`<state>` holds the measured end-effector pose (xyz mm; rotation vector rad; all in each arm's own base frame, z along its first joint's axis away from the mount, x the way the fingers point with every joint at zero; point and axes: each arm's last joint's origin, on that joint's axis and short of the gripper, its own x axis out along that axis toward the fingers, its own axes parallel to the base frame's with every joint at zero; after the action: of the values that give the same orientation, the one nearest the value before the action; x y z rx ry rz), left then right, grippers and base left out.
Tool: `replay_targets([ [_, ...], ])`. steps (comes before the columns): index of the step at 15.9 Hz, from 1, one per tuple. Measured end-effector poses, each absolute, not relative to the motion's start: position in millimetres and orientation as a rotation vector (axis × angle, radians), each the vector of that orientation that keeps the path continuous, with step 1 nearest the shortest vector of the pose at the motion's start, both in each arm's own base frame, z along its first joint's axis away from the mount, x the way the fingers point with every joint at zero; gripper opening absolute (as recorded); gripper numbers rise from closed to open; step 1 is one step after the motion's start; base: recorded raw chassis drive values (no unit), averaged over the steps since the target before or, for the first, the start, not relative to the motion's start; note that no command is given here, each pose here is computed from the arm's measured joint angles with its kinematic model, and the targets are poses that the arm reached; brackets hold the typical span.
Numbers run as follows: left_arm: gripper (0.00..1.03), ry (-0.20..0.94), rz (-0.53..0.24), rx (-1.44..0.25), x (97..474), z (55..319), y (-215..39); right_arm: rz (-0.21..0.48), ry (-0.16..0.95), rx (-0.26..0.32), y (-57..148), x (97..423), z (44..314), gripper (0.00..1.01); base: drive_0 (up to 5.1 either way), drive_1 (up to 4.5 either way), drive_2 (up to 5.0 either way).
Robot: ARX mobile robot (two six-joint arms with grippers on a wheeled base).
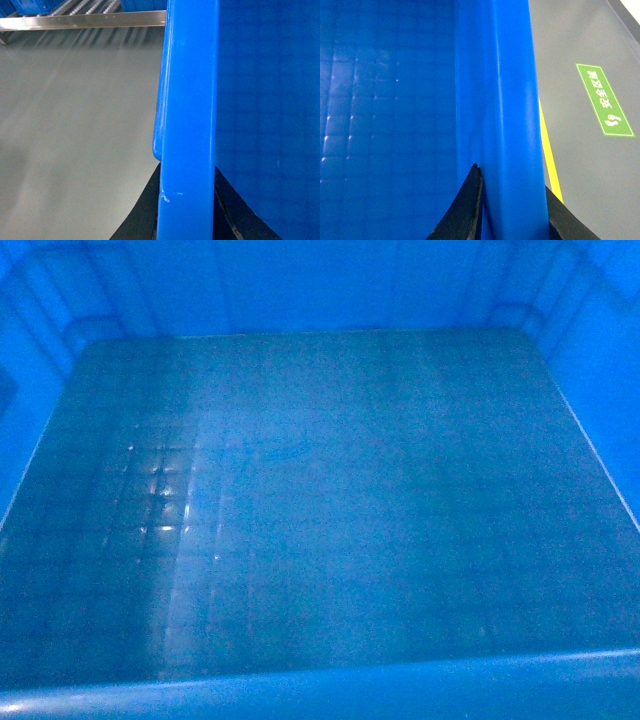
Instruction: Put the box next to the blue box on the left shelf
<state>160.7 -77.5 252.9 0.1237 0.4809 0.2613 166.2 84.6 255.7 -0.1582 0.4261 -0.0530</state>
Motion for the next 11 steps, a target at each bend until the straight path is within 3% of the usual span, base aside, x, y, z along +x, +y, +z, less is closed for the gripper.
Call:
replay_targets([
  [11,0.14,0.481,0.262,0.124,160.9,252.7,-77.6,-0.053,0.426,-0.159,84.6,166.3,255.7,0.17,0.0,3.98,-4.0],
])
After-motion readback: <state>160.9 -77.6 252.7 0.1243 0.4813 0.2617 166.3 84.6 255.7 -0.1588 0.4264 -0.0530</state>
